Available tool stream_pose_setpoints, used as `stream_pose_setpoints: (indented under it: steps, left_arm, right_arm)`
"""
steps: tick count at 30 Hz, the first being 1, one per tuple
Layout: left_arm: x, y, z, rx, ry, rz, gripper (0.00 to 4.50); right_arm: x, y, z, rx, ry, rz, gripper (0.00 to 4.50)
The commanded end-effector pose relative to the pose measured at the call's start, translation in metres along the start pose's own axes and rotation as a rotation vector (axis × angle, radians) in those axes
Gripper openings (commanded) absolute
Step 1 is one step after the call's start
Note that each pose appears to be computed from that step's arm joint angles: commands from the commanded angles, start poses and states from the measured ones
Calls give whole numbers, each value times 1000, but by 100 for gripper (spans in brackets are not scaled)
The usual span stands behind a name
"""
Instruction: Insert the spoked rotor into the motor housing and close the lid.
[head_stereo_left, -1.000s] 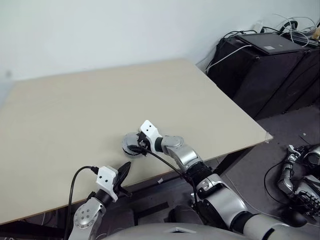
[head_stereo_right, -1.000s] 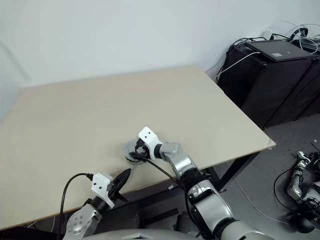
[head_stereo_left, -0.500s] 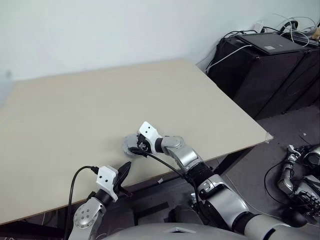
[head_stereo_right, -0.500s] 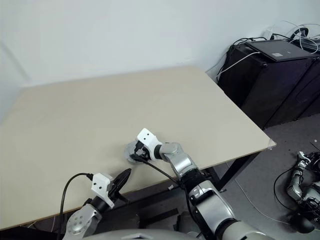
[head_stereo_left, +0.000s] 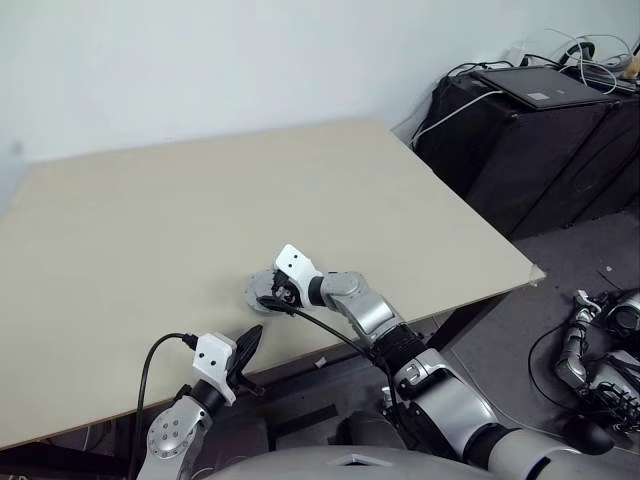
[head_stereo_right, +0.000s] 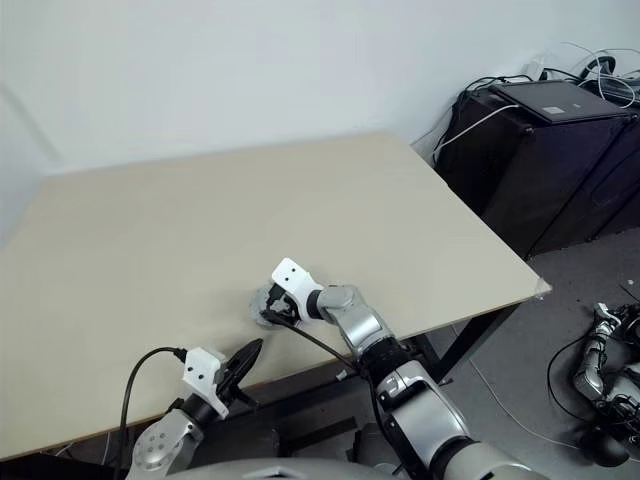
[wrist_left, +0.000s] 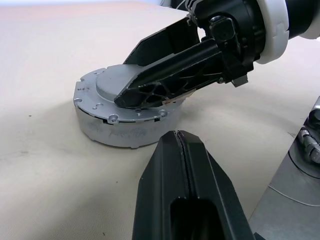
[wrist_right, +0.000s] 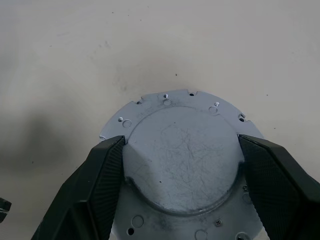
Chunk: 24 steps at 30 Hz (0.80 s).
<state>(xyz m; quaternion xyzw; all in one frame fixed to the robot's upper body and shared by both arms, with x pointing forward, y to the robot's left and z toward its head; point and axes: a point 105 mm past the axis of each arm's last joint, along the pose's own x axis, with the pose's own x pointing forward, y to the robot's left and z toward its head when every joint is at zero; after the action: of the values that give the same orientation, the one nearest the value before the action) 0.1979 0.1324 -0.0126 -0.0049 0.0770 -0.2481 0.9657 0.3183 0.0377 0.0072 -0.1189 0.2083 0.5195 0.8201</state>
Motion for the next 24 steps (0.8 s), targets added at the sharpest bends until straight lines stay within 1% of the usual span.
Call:
stream_pose_setpoints:
  steps: [1,7,18,24]
  left_arm:
    - [4,-3,14,13,-50,-14,0]
    - [5,-4,13,9,-47,-17,0]
    - [5,-4,11,8,-43,-19,0]
    - [4,-3,10,4,-41,-13,0]
  right_arm:
    - [0,-2,6,18,-25,-3,325]
    - [-4,-3,13,19,-88,0,325]
    - [0,-4,9,-10,-45,-31,325]
    - [1,-6,13,-21,-69,-52,325]
